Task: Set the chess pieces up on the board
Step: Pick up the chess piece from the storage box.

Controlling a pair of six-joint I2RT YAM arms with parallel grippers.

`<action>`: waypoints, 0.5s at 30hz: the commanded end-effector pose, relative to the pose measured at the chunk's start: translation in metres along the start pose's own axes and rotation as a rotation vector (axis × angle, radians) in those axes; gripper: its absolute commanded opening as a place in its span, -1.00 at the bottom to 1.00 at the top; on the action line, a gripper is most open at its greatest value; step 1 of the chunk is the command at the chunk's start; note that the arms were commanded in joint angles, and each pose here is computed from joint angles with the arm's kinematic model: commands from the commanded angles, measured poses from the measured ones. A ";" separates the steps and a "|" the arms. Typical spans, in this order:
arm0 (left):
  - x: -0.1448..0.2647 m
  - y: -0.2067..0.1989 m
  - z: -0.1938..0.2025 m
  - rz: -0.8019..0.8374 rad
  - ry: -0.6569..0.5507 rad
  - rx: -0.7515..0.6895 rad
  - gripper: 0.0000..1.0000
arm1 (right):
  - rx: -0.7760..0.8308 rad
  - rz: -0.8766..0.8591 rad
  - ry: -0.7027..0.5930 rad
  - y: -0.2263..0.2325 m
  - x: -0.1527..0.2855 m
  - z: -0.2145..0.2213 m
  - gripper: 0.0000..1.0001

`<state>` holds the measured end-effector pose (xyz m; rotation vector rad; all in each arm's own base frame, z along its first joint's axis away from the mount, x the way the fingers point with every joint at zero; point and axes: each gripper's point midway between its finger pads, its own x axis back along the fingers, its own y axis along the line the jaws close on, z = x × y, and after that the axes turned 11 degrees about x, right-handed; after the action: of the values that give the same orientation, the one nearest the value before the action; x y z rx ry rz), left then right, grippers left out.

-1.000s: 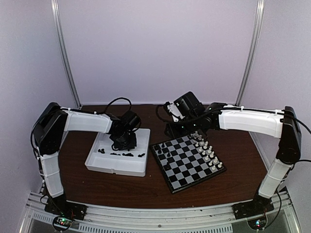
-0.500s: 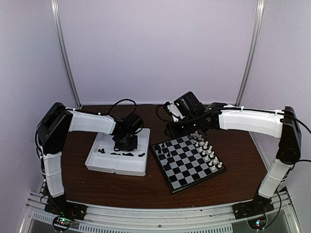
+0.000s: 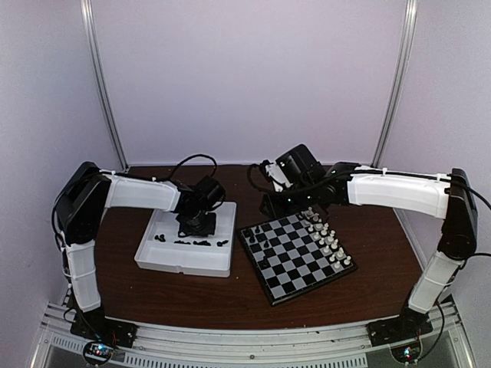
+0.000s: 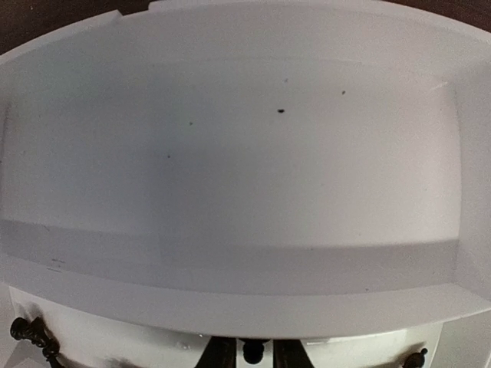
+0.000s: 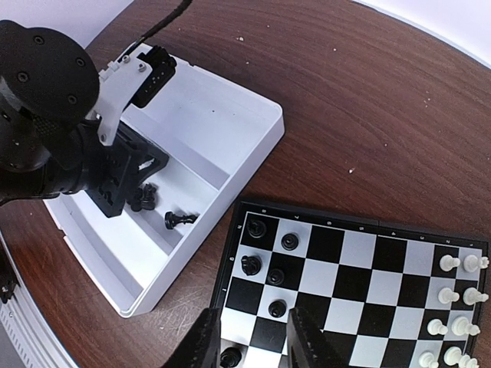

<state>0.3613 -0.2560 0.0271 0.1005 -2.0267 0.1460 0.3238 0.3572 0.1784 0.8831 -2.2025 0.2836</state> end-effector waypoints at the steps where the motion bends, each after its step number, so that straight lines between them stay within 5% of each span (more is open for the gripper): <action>1: 0.040 -0.009 -0.023 0.106 -0.066 0.071 -0.83 | -0.013 -0.021 -0.046 0.004 0.013 -0.009 -0.35; 15: 0.104 -0.054 -0.020 0.570 0.066 0.498 -0.77 | -0.124 -0.271 -0.300 0.055 -0.002 -0.024 -0.35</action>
<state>0.3458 -0.2886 0.1268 -0.1034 -2.0112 0.7420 0.3071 0.3775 0.1636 1.0231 -2.2192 0.0675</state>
